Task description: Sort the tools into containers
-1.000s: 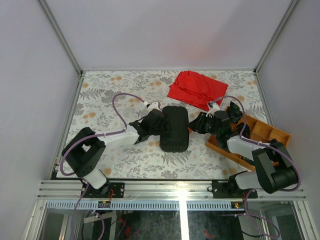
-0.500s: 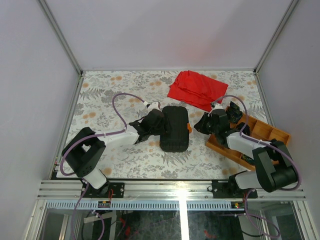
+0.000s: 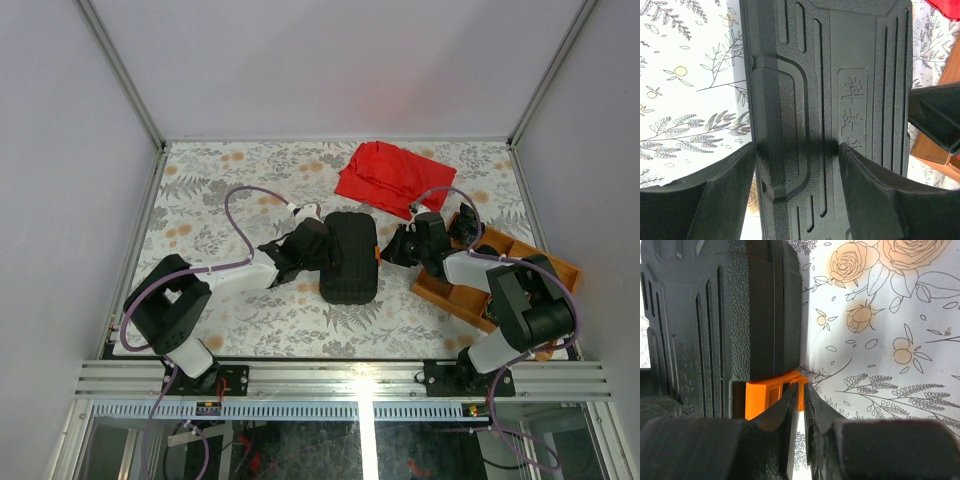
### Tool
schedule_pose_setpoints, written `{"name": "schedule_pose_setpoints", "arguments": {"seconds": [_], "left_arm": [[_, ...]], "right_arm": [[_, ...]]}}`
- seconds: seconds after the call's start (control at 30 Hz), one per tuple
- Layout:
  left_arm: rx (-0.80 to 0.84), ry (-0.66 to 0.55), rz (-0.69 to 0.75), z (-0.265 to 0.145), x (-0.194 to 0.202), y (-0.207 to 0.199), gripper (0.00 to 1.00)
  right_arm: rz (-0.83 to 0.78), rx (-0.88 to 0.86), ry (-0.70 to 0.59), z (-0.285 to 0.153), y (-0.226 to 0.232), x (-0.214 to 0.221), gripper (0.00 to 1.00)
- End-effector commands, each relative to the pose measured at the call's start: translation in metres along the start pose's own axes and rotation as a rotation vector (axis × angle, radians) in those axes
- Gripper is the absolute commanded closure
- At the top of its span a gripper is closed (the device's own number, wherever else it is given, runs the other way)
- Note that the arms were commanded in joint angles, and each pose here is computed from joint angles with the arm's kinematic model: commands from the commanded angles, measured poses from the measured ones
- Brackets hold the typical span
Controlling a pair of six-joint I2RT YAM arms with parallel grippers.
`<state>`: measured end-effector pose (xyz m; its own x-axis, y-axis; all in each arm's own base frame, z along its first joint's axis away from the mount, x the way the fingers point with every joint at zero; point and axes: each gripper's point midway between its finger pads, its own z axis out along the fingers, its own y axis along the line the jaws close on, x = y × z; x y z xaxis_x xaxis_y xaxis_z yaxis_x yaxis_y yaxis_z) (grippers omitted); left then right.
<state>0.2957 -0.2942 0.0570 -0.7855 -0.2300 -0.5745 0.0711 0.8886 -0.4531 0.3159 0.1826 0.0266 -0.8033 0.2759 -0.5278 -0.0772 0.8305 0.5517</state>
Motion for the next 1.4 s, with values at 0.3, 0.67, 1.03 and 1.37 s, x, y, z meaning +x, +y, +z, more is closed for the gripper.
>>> {"name": "schedule_pose_setpoints", "arguments": {"seconds": [0.3, 0.67, 1.03, 1.37], "left_arm": [[-0.249, 0.329, 0.127, -0.008, 0.093, 0.081, 0.38], [-0.246, 0.035, 0.109, -0.056, 0.006, 0.054, 0.22], [-0.099, -0.473, 0.016, -0.208, -0.114, 0.028, 0.00], [0.023, -0.688, -0.046, -0.299, -0.123, 0.054, 0.00]], "right_arm": [[0.000, -0.043, 0.122, 0.009, 0.007, 0.021, 0.86], [-0.186, 0.175, -0.253, -0.081, 0.016, -0.080, 0.41], [-0.282, 0.157, -0.599, -0.224, 0.057, -0.125, 0.01], [-0.222, 0.114, -0.732, -0.281, 0.042, -0.086, 0.01]]}}
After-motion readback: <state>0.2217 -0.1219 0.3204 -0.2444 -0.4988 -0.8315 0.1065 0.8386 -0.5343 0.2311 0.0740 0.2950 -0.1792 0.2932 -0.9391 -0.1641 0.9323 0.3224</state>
